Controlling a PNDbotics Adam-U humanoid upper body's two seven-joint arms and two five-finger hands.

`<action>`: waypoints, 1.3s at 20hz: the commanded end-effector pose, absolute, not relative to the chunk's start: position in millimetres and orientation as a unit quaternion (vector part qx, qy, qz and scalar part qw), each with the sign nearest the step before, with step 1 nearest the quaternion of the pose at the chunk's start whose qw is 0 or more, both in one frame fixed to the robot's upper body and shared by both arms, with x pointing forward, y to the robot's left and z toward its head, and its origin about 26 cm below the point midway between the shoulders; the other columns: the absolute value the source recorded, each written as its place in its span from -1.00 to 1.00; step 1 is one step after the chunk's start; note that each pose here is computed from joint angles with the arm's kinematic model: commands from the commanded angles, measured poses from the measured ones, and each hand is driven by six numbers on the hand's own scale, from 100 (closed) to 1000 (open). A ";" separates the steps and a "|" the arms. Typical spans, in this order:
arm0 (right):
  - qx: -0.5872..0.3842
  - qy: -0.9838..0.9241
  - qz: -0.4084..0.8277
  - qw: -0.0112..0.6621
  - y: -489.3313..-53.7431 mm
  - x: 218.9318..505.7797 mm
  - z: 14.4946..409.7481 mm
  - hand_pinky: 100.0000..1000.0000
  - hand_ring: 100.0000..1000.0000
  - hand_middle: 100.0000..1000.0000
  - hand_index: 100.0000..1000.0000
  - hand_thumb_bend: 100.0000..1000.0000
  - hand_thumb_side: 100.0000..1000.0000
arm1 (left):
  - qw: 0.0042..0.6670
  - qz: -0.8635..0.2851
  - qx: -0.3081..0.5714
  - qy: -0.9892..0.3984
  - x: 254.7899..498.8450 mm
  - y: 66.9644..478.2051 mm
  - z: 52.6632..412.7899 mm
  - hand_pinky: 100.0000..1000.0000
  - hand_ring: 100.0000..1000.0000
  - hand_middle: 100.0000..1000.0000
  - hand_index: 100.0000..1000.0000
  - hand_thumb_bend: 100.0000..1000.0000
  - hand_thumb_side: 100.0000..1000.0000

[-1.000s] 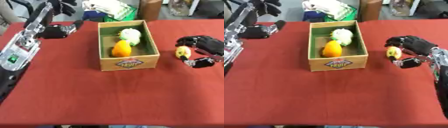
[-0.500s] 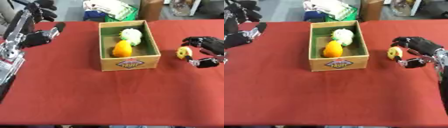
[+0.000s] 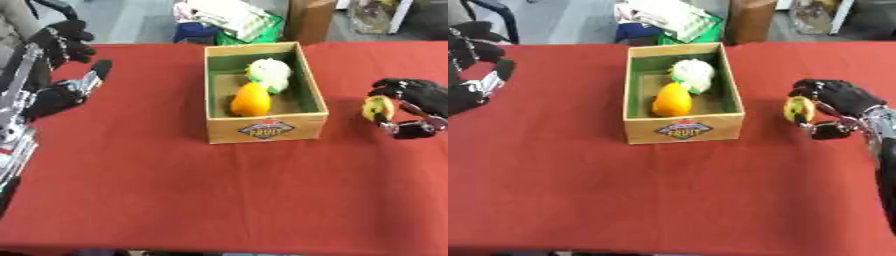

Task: Pick up objects on the table and place them in the box.

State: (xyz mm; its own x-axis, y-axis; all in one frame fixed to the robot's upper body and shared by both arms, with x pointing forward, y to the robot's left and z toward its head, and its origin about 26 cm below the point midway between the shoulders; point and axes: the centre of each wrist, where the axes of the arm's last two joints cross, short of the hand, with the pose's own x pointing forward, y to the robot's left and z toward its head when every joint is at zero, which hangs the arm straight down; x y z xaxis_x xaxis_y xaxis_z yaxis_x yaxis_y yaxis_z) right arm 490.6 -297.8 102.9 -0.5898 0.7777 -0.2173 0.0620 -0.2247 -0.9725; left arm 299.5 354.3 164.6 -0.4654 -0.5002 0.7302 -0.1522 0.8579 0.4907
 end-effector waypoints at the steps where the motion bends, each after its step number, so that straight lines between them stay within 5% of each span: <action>1: -0.401 -0.553 0.682 0.260 -312.5 492.6 116.1 0.39 0.58 0.71 0.70 -1.00 -0.44 | 0.468 -0.182 0.206 -0.839 298.3 357.5 172.3 0.31 0.26 0.29 0.65 -0.26 -0.52; 5: -0.403 -0.552 0.681 0.262 -313.0 491.8 112.0 0.23 0.36 0.38 0.48 -1.00 -0.48 | 0.472 -0.183 0.205 -0.837 298.5 357.4 169.3 0.30 0.26 0.29 0.65 -0.28 -0.51; 7: -0.405 -0.556 0.679 0.258 -311.8 491.8 111.6 0.18 0.28 0.07 -0.25 -1.00 -0.56 | 0.474 -0.183 0.204 -0.837 298.4 357.2 167.9 0.30 0.26 0.29 0.65 -0.28 -0.51; 11: -0.413 -0.580 0.661 0.237 -308.6 492.8 115.9 0.15 0.26 -0.03 -0.71 -1.00 -0.62 | 0.476 -0.183 0.204 -0.836 298.3 357.0 166.5 0.30 0.25 0.29 0.65 -0.30 -0.51; 26: -0.352 -0.722 0.590 0.081 -243.2 508.0 211.1 0.08 0.17 -0.02 -0.82 -1.00 -0.71 | 0.485 -0.180 0.201 -0.832 297.5 357.9 162.0 0.30 0.25 0.28 0.65 -0.30 -0.51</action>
